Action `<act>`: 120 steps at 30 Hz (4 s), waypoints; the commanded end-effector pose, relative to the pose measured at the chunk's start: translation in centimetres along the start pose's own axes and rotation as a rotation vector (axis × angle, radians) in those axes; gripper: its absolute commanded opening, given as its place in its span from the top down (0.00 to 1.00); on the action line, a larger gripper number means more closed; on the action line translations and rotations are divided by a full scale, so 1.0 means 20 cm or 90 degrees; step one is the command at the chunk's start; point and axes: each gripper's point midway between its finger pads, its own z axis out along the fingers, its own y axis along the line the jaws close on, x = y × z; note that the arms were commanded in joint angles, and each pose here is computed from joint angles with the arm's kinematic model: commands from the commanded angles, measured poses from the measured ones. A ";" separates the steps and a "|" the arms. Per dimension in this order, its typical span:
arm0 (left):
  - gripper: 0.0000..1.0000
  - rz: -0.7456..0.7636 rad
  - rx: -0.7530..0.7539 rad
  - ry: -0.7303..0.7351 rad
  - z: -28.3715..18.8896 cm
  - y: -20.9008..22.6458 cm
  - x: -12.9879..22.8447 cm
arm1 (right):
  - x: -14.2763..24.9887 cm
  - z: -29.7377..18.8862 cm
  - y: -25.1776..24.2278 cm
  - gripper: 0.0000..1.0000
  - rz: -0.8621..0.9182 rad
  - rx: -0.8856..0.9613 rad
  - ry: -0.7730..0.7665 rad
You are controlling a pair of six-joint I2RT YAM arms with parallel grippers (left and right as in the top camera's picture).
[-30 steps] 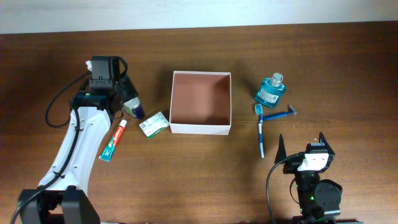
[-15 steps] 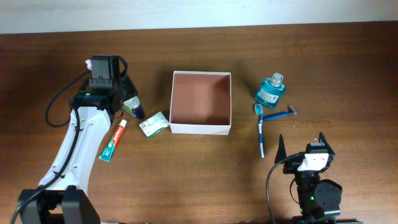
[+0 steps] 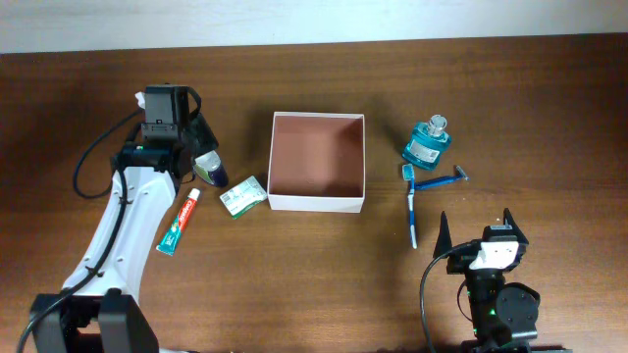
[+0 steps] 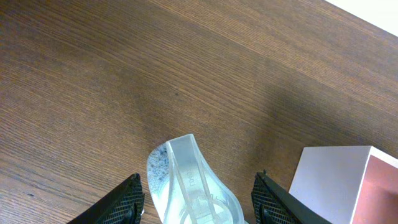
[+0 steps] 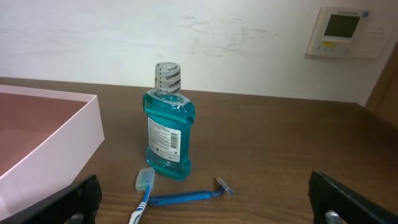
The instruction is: Pack container
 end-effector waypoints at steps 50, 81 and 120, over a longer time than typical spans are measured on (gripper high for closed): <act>0.77 0.058 0.225 -0.256 -0.70 -0.30 -0.46 | 0.01 0.00 -0.01 0.01 0.001 0.003 0.003; 0.63 0.336 0.242 -0.279 -0.50 -0.88 -0.18 | 0.01 0.00 -0.01 0.01 0.001 0.003 0.003; 1.00 0.392 0.167 -0.352 0.29 -0.80 -0.32 | 0.01 0.00 -0.01 0.01 0.001 0.003 0.003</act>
